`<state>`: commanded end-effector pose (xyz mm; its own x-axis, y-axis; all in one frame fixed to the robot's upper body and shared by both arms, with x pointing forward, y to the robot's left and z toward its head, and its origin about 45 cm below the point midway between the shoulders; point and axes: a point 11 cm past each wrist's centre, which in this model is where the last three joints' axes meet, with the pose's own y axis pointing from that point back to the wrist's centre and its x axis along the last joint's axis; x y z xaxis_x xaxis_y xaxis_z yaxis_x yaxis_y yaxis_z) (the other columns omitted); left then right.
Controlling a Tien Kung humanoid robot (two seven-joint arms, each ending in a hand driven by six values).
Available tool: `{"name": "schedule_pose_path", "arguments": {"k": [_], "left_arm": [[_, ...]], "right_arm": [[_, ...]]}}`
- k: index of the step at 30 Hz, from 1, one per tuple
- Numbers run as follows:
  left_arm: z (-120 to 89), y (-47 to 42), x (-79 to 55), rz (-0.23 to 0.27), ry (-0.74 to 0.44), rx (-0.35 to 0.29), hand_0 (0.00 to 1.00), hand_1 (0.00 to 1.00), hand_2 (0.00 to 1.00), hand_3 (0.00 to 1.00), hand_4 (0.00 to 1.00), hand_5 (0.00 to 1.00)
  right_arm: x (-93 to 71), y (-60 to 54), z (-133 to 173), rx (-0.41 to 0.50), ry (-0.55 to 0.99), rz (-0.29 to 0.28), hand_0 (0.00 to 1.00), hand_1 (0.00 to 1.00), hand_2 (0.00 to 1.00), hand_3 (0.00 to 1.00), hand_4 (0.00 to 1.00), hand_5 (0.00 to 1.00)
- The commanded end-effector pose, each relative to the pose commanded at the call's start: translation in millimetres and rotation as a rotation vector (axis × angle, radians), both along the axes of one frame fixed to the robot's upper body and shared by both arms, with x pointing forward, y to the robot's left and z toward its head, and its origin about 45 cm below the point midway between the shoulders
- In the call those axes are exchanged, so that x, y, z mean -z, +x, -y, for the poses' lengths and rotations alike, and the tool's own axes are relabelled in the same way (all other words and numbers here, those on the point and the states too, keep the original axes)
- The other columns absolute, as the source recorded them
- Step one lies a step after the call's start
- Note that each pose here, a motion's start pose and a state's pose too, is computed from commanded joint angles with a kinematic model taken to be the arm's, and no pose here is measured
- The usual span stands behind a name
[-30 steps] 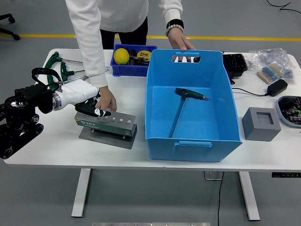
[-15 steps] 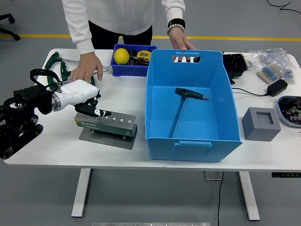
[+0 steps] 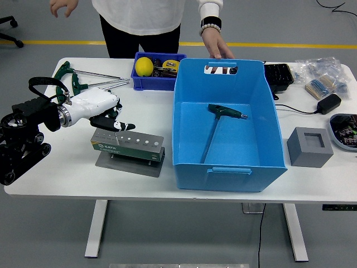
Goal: Lift tool from toolbox,place it in box,lift tool from toolbox,place it in box
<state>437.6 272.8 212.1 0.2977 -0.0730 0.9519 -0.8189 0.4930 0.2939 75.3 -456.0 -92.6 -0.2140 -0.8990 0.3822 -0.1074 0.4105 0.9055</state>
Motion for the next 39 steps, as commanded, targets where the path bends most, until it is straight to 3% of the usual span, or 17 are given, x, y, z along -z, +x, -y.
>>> {"name": "schedule_pose_path", "arguments": {"k": [14,15,26,27,32,33,39], "left_arm": [[-2.5,5.3,-28.1,0.048,-0.076,-0.023,0.158,0.002,0.02,0.022,0.846,0.998],[-2.6,5.7,-30.6,0.053,-0.082,-0.024,0.155,0.002,0.012,0.023,0.807,0.794],[7.5,5.6,-67.0,0.12,-0.161,-0.004,0.157,0.002,0.008,0.022,0.782,0.73],[9.8,5.1,-70.9,0.127,-0.171,0.001,0.157,0.002,0.005,0.021,0.757,0.642],[22.6,2.5,-95.9,0.18,-0.224,0.033,0.157,0.002,0.005,0.021,0.757,0.642],[24.3,2.1,-99.2,0.187,-0.23,0.037,0.157,0.002,0.006,0.022,0.755,0.551],[42.4,-3.7,-124.6,0.252,-0.31,0.084,0.157,0.002,0.003,0.023,0.756,0.532]], "right_arm": [[-0.3,0.1,0.8,0.002,-0.001,0.0,0.727,0.703,0.754,0.592,0.832,0.721],[-0.3,0.1,0.8,0.002,-0.001,0.0,0.727,0.703,0.753,0.591,0.832,0.722],[-0.4,0.0,1.0,0.001,-0.002,0.0,0.727,0.703,0.753,0.591,0.832,0.722],[-0.4,0.0,1.0,0.001,-0.002,0.0,0.727,0.703,0.753,0.591,0.832,0.722],[-0.4,0.1,1.1,0.001,-0.002,0.0,0.727,0.703,0.753,0.591,0.832,0.722],[-0.5,0.2,1.2,0.001,-0.002,0.0,0.727,0.703,0.752,0.591,0.832,0.722],[-0.6,0.4,1.3,0.002,-0.002,0.001,0.727,0.703,0.753,0.591,0.832,0.722]]}}
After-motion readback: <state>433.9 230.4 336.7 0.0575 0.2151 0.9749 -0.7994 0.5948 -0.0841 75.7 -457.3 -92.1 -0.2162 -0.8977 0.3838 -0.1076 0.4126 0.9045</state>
